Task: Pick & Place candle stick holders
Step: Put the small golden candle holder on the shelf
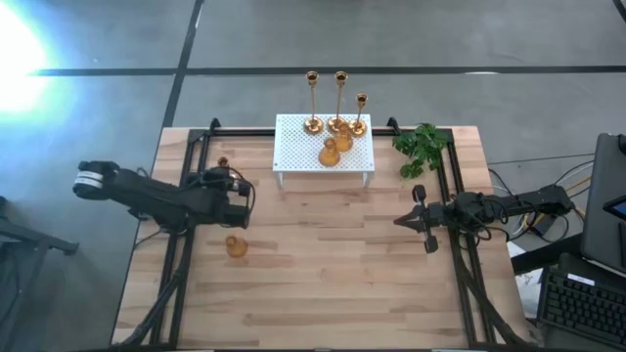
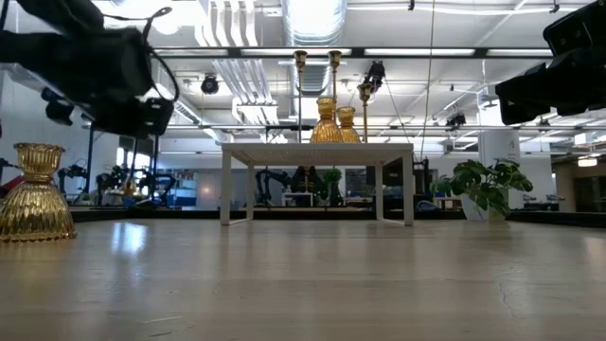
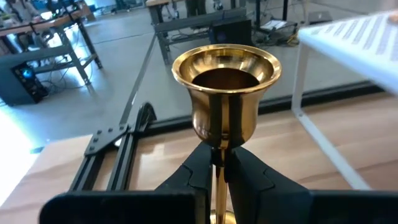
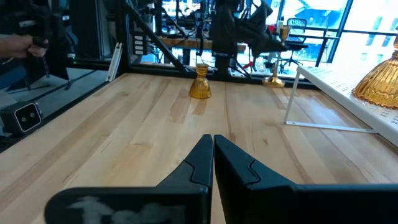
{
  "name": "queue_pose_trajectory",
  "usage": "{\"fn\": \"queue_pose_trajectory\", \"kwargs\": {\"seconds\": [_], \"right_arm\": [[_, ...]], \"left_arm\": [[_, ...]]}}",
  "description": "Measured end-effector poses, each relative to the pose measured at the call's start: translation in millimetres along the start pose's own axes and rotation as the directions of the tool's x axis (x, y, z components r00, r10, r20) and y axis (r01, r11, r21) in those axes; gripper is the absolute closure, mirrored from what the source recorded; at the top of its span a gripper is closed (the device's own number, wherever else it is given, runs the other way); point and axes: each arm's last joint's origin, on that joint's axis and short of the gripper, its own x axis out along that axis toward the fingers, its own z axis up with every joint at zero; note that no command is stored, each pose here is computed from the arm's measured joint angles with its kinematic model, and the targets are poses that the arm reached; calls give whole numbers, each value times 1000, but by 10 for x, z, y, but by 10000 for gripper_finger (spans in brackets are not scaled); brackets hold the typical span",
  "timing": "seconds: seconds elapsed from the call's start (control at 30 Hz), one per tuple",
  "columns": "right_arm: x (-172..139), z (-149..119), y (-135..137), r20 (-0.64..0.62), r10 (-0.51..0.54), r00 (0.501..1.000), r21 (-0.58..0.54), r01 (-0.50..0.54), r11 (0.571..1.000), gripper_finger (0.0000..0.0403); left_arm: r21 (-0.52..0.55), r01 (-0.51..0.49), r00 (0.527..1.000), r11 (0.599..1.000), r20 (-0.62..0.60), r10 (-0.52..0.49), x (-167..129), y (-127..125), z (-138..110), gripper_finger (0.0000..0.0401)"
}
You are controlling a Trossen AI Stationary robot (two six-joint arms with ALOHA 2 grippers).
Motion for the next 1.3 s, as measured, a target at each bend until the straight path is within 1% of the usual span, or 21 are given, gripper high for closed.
{"fn": "queue_pose_trajectory", "kwargs": {"seconds": [0.23,0.37,0.5,0.6,0.73,0.93,1.07,1.3], "right_arm": [[0,0,0,0,0,1000,0,0,1000,394],[0,0,0,0,0,1000,0,0,1000,394],[0,0,0,0,0,1000,0,0,1000,394],[0,0,0,0,0,1000,0,0,1000,394],[0,0,0,0,0,1000,0,0,1000,394],[0,0,0,0,0,1000,0,0,1000,394],[0,1,0,0,0,1000,0,0,1000,394],[0,0,0,0,0,1000,0,0,1000,394]], "left_arm": [[3,54,997,999,48,-54,-86,-1,311,369],[1,128,990,992,56,-127,-132,-53,469,369],[23,237,969,971,69,-238,-173,-136,622,369],[47,284,952,958,105,-288,-186,-166,748,369],[61,349,929,935,112,-354,-158,-165,858,369],[74,420,900,905,91,-425,-66,-162,947,369],[85,456,879,886,110,-464,-26,-167,1047,369],[131,500,844,856,145,-516,10,-147,1307,369]]}}
